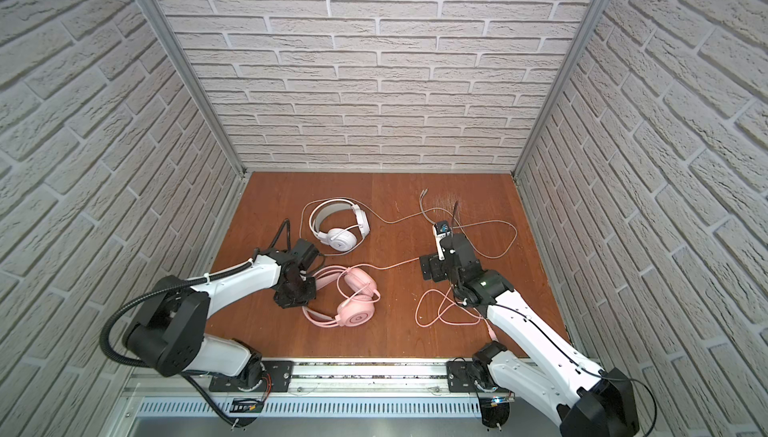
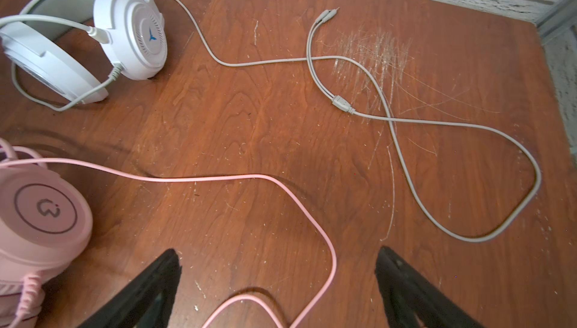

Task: Wrap the headphones
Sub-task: 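Lift the pink headset onto the white headset while the right gripper advances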

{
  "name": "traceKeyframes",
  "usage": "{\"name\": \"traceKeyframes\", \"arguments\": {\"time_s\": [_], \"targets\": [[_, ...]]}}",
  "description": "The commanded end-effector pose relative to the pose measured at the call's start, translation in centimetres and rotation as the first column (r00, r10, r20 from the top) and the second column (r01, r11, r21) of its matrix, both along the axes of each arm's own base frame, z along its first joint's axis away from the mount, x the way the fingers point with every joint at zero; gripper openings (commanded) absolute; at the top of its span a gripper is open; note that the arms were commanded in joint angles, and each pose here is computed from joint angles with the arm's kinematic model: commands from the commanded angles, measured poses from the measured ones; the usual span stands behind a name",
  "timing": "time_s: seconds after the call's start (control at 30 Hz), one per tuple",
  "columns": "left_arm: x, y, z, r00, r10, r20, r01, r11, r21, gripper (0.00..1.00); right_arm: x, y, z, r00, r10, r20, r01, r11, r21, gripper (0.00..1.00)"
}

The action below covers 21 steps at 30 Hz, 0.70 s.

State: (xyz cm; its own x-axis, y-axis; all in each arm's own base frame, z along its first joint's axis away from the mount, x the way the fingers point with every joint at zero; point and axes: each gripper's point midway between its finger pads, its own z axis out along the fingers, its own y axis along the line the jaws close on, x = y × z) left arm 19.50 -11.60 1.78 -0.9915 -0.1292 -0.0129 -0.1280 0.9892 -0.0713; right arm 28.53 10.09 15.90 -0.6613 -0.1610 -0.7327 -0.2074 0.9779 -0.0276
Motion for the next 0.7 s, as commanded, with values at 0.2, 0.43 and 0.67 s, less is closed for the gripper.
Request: {"name": "traceKeyframes", "arguments": {"time_s": [0.2,0.43,0.67], "targets": [[4.2,-3.1,6.0,0.982,-0.099,0.16,0.119,0.986,-0.119,0.0,1.1,3.3,0.8,0.992,0.125,-0.028,-0.122,0.99,0.066,0.98],[5.1,-4.1,9.0,0.96,-0.179,0.214,0.216,0.963,-0.163,0.0,1.6,5.1,0.6,0.98,0.19,-0.055,-0.183,0.977,0.112,0.98],[6.1,-5.5,13.1,0.929,-0.203,0.308,0.292,0.916,-0.275,0.0,1.9,6.6,0.9,0.96,0.271,-0.076,-0.246,0.939,0.241,1.0]]}}
